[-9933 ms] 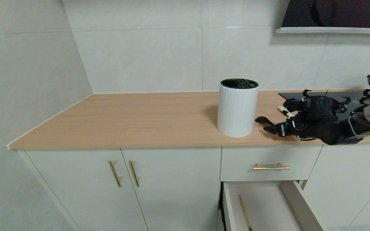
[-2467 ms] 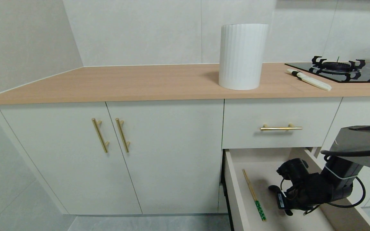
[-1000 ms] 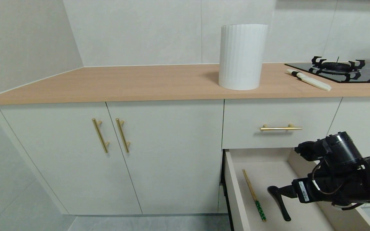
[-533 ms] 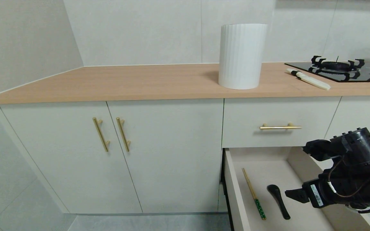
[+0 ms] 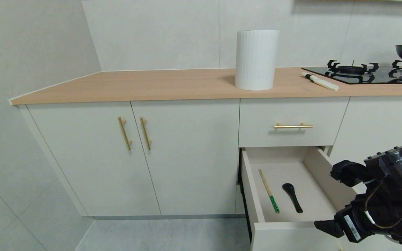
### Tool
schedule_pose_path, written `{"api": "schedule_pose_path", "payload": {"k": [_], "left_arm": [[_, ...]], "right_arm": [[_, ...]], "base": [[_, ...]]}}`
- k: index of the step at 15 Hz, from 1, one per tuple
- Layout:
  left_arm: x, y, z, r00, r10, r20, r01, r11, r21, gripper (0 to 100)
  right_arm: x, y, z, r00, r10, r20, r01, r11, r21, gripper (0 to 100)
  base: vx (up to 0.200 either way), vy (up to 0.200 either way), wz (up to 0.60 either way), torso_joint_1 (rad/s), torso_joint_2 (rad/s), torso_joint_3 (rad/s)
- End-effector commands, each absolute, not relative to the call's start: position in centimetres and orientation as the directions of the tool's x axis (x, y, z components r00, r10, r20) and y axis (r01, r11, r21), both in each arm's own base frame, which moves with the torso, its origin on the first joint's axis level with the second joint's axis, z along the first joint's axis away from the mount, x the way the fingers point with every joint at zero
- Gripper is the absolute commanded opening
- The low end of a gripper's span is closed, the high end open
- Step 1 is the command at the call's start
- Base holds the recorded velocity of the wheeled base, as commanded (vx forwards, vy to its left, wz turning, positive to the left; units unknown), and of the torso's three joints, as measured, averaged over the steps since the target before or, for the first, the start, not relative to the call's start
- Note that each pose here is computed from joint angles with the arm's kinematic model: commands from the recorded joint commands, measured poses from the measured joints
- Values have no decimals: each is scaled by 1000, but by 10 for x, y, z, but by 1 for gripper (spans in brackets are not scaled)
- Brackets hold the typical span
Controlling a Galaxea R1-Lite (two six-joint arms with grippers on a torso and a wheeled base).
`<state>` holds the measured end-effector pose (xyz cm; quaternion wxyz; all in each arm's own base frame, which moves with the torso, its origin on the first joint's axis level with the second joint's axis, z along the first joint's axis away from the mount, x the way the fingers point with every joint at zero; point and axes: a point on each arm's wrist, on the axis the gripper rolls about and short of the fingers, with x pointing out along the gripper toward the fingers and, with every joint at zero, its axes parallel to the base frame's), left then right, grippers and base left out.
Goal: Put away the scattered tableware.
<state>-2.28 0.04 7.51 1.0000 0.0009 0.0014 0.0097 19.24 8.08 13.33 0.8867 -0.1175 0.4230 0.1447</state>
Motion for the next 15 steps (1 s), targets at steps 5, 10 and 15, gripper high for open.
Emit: {"api": "schedule_pose_path", "payload": {"k": [5, 10, 15], "left_arm": [[-23, 0, 75, 1000, 20, -3, -20, 1000, 2, 100], [-23, 0, 75, 1000, 20, -3, -20, 1000, 2, 100], [-23, 0, 75, 1000, 20, -3, -20, 1000, 2, 100]], "right_arm": [[172, 86, 111, 496, 186, -848, -522, 844, -120, 100], [166, 107, 82, 366, 171, -915, -620, 778, -102, 100], [180, 110, 71, 367, 144, -919, -586, 803, -108, 100]], "base": [[0, 0, 0, 0, 0, 0], [0, 0, 0, 0, 0, 0], [0, 0, 0, 0, 0, 0]]}}
